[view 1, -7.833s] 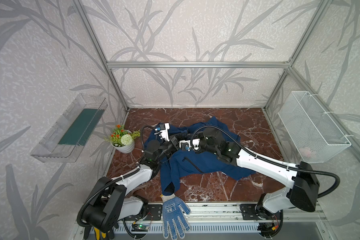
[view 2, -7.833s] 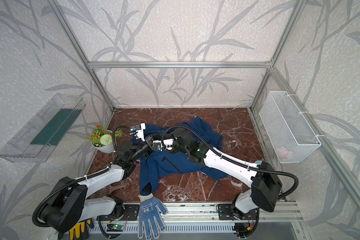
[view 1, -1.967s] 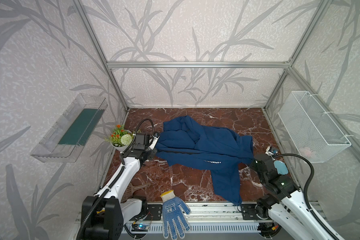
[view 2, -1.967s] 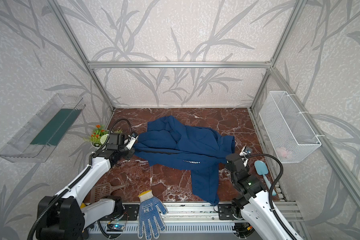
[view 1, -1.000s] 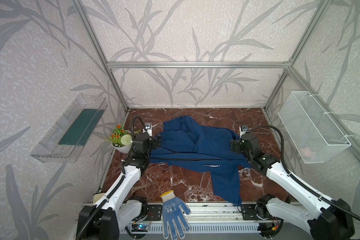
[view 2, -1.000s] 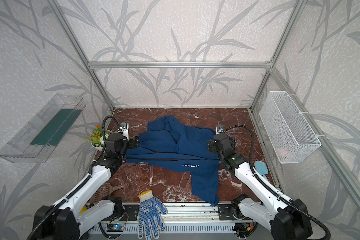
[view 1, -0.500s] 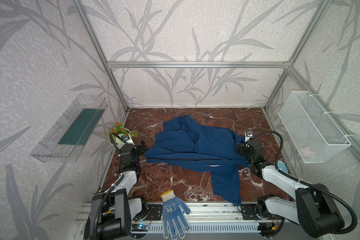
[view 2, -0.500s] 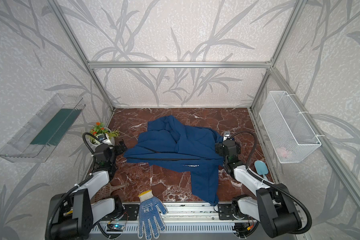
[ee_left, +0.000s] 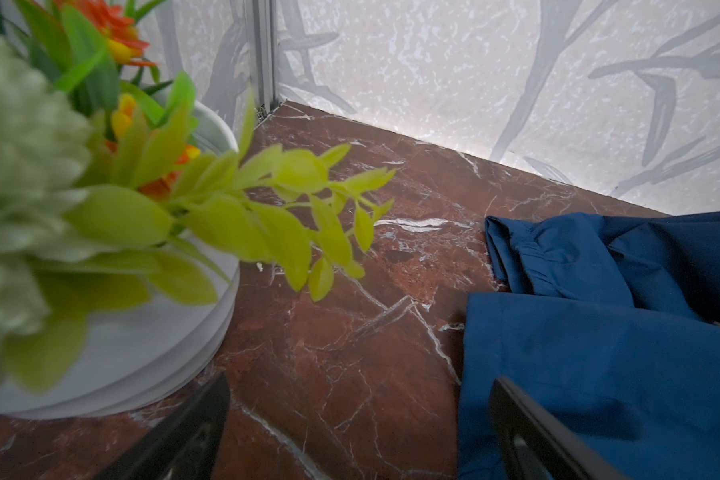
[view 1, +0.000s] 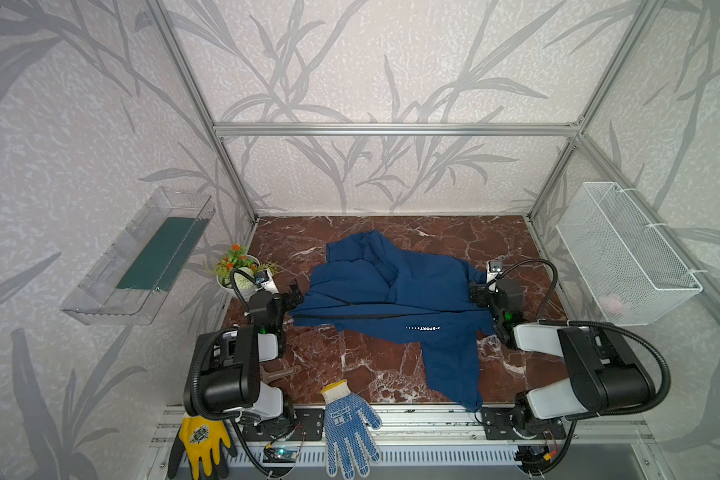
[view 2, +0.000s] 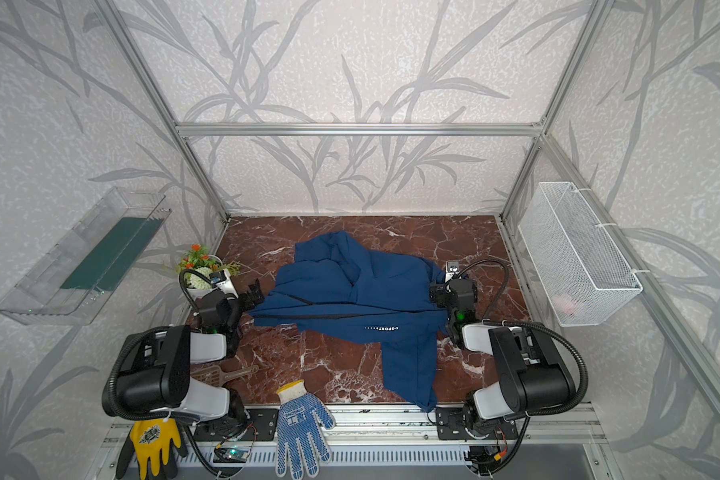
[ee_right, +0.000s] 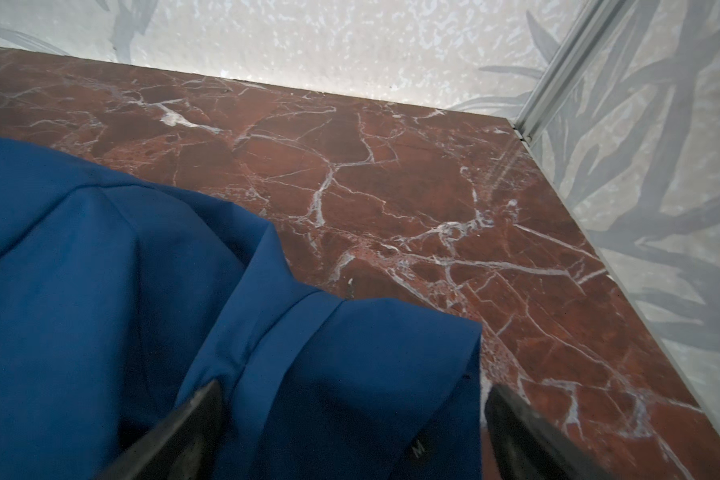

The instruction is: Zip up the jacket

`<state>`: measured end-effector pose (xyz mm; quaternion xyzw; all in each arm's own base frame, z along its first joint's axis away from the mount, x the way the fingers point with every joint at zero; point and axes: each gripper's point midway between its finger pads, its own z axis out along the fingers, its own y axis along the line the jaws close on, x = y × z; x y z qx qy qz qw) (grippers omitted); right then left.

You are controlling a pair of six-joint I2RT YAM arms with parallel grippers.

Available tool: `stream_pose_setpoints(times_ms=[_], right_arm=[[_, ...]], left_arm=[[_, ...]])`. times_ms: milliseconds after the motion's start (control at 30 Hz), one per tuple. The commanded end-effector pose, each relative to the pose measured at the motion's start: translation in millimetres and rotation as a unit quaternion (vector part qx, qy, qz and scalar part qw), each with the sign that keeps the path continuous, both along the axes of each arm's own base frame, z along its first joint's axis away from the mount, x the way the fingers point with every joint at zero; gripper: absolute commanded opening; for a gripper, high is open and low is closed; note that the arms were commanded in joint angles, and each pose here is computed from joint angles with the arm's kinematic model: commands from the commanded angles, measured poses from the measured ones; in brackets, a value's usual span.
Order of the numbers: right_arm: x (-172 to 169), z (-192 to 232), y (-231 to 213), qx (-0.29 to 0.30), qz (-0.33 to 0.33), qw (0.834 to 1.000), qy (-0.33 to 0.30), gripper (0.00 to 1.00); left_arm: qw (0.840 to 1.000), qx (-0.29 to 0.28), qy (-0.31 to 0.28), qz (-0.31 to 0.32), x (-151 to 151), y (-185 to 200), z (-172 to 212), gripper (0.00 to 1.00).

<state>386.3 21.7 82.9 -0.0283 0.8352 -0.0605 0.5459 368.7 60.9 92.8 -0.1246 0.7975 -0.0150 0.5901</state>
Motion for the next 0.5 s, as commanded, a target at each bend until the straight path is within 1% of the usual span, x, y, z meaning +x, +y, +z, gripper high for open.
stream_pose_setpoints(times_ms=[0,33,67,100,167,200,267,333,400,467], right_arm=[[7,10,16,0.001,0.052,0.998,-0.035,0.99],[7,9,17,0.002,0.054,0.998,-0.034,0.99],[8,9,15,0.002,0.047,0.998,-0.033,0.99],[9,8,13,0.002,0.042,0.999,-0.029,0.99],[9,8,14,0.003,0.042,0.999,-0.023,0.99],[10,8,13,0.004,0.042,0.999,-0.024,0.99],[9,9,13,0.004,0.041,0.999,-0.025,0.99],[9,8,13,0.004,0.041,0.999,-0.024,0.99],[10,9,13,0.004,0.041,0.999,-0.025,0.99],[9,8,13,0.004,0.041,0.999,-0.024,0.99]], left_arm=[[0.997,0.042,-0.022,-0.060,13,-25,8,0.99],[0.996,0.051,-0.036,-0.071,17,-31,10,0.99],[0.995,0.058,-0.027,-0.078,19,-35,8,0.99],[0.996,0.061,0.001,-0.070,19,-33,3,0.99],[0.996,0.069,0.032,-0.047,25,-28,-1,0.99],[0.996,0.072,0.034,-0.041,28,-27,-1,0.99],[0.997,0.078,0.017,-0.018,28,-21,2,0.99],[0.996,0.078,0.028,-0.019,27,-22,0,0.99],[0.996,0.080,0.020,-0.017,27,-22,1,0.99],[0.996,0.080,0.025,-0.019,27,-22,1,0.99]])
